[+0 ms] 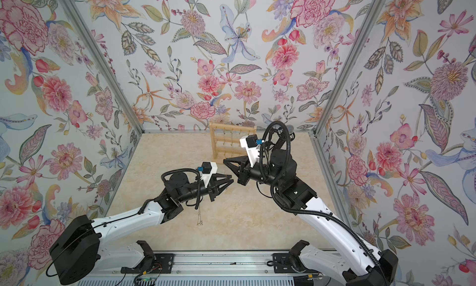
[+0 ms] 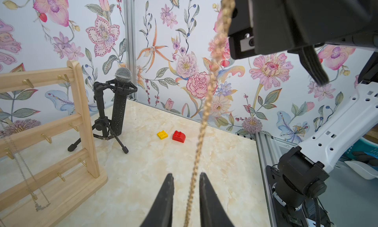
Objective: Take the necklace off the jewelry display stand
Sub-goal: Place the necklace at the center of the board.
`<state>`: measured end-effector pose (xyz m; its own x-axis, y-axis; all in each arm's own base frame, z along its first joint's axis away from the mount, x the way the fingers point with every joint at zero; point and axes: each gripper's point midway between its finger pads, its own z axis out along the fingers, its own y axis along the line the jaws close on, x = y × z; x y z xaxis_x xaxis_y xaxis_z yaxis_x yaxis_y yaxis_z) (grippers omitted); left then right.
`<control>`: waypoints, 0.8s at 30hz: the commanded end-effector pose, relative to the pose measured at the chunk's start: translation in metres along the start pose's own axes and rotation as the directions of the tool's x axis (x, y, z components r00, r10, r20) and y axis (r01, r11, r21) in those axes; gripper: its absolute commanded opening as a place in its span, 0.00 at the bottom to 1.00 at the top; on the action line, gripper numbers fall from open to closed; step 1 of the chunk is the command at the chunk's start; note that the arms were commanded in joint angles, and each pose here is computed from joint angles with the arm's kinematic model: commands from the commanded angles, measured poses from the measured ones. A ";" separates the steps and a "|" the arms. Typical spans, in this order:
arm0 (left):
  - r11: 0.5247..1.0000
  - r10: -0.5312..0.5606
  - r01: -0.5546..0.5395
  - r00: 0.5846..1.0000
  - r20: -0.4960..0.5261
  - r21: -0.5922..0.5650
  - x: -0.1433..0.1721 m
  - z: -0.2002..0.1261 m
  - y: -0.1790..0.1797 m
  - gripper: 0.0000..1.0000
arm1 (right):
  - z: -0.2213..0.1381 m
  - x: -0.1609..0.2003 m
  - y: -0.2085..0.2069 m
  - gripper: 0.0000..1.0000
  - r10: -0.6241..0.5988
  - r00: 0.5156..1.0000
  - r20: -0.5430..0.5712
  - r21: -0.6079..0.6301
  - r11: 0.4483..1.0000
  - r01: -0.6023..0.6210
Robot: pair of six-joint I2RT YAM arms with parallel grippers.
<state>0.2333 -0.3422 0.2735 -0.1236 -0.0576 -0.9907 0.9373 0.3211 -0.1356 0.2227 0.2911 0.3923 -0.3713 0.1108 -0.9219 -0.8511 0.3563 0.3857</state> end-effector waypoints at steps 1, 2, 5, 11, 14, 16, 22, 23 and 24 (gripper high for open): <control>0.999 0.015 -0.016 0.999 0.036 0.034 -0.011 0.003 -0.006 0.18 | -0.004 0.000 0.004 0.00 0.001 1.000 0.002 -0.008 1.000 -0.001; 0.999 0.013 -0.015 0.999 0.037 0.034 -0.010 0.004 -0.005 0.16 | -0.004 0.001 0.004 0.00 0.002 1.000 0.000 -0.006 1.000 -0.002; 0.999 -0.001 0.000 0.999 0.039 0.043 -0.008 0.004 -0.006 0.10 | -0.005 0.001 0.003 0.00 0.001 1.000 0.001 0.000 1.000 -0.001; 0.999 -0.019 0.017 0.999 0.032 0.051 -0.002 0.005 -0.006 0.17 | -0.008 0.001 0.003 0.00 -0.001 1.000 0.004 0.007 1.000 0.001; 0.998 -0.020 0.018 0.999 0.028 0.055 -0.001 0.006 -0.006 0.17 | -0.008 0.001 0.001 0.00 -0.002 1.000 0.004 0.012 1.000 0.002; 0.998 -0.022 0.020 0.999 0.028 0.056 -0.001 0.007 -0.006 0.16 | -0.009 0.000 0.002 0.00 -0.002 1.000 0.005 0.012 1.000 0.002; 0.997 -0.040 0.039 0.999 0.012 0.062 0.008 0.009 -0.005 0.20 | -0.009 0.001 0.001 0.00 -0.003 1.000 0.004 0.015 1.000 0.003; 0.997 -0.041 0.041 0.999 0.013 0.063 0.009 0.009 -0.005 0.20 | -0.009 0.001 0.001 0.00 -0.003 1.000 0.004 0.017 1.000 0.003; 0.997 -0.043 0.042 0.999 0.014 0.064 0.009 0.009 -0.005 0.19 | -0.009 0.000 0.001 0.00 -0.004 1.000 0.006 0.017 1.000 0.004</control>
<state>0.2357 -0.3505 0.2625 -0.1685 -0.0659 -0.9835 0.9388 0.2935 -0.1805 0.2199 0.2870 0.3931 -0.3734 0.1107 -0.9211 -0.8468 0.3648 0.3871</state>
